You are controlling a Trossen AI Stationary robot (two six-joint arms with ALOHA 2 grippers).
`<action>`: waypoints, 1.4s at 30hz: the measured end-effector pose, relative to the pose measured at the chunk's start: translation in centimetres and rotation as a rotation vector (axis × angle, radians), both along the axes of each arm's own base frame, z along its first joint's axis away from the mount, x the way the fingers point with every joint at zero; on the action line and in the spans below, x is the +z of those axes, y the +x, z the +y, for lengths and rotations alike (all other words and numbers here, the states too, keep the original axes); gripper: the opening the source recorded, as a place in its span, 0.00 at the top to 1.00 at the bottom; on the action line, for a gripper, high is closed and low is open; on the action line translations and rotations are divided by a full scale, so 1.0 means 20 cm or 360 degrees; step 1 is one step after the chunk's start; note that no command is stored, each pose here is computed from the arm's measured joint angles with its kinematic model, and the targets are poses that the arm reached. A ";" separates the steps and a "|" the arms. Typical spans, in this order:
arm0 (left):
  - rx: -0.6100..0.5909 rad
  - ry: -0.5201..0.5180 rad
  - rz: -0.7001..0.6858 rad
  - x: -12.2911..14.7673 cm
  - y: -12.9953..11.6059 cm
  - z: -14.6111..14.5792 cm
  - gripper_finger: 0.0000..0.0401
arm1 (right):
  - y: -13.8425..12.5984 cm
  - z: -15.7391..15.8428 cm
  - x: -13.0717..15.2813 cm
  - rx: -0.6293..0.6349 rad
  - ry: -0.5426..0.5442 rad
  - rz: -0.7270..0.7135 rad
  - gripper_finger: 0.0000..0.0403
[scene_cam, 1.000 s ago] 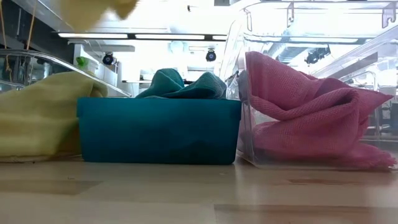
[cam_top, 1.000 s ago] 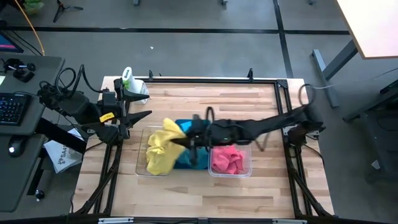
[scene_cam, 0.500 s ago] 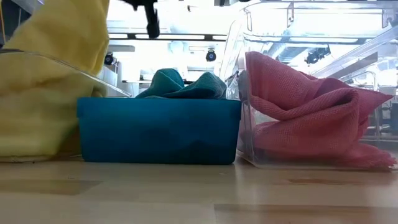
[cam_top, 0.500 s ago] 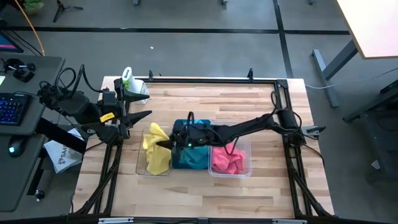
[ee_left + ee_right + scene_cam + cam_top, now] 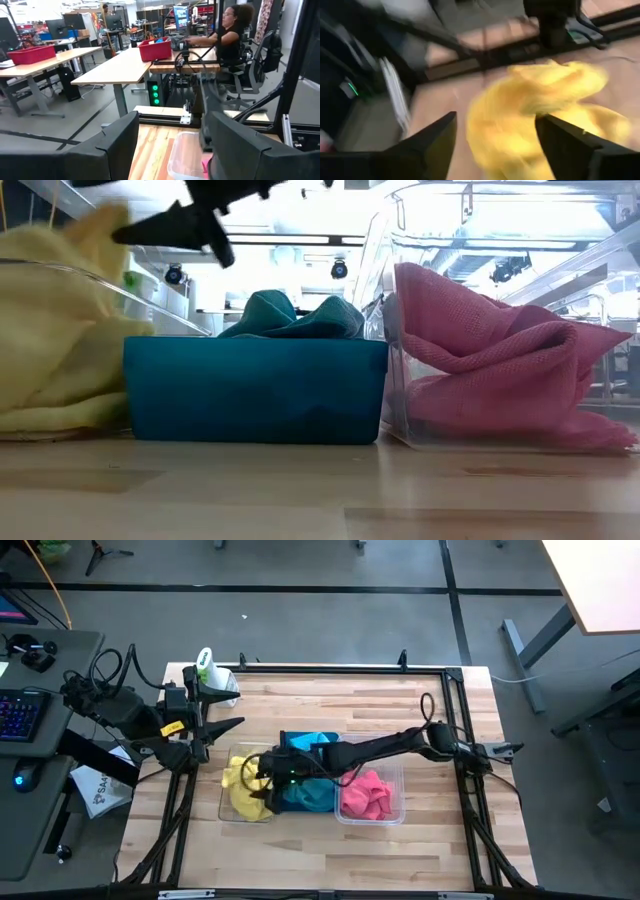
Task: Sort microfiber towel by color & place in baskets
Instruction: Put the yellow microfiber cloth into the left transparent bin
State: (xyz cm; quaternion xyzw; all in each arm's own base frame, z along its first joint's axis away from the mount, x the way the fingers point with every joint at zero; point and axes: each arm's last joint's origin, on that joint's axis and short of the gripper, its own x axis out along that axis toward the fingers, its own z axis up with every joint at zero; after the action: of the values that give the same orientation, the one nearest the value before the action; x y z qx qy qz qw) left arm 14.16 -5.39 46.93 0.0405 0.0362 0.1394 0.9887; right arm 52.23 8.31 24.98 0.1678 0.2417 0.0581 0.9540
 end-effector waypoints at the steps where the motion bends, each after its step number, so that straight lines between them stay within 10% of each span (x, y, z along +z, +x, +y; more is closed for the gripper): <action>1: 0.0013 0.0002 0.0001 0.00 0.00 0.00 0.43 | -0.01 0.00 0.02 0.0018 -0.0092 0.0064 0.33; 13: 0.0111 -0.0066 0.0124 -0.06 -0.01 0.01 0.43 | -0.24 -0.04 0.32 0.0237 -0.0699 0.0673 0.24; 24: 0.0033 -0.0389 0.0667 -0.66 0.12 -0.09 0.43 | -0.75 -0.06 0.37 0.0059 -0.0903 0.1142 0.24; 29: 0.0019 -0.0511 0.0855 -0.95 0.12 -0.12 0.43 | -1.15 -0.13 0.41 -0.0381 -0.0688 0.1092 0.24; 35: -0.0251 -0.0657 0.1272 -0.99 0.09 -0.10 0.45 | -1.51 -0.12 0.37 -0.0778 -0.0117 0.0768 0.24; 42: -0.0295 -0.0338 0.1616 -1.09 0.13 -0.08 0.80 | -1.66 -0.09 0.25 -0.0965 0.0200 0.0554 0.24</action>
State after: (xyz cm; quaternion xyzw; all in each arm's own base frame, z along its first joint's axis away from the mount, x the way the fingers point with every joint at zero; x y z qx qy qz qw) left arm 16.83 -7.02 25.11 0.0055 0.5210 0.0096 0.8535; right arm 18.97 6.41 30.01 0.2975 0.3358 -0.2423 0.8602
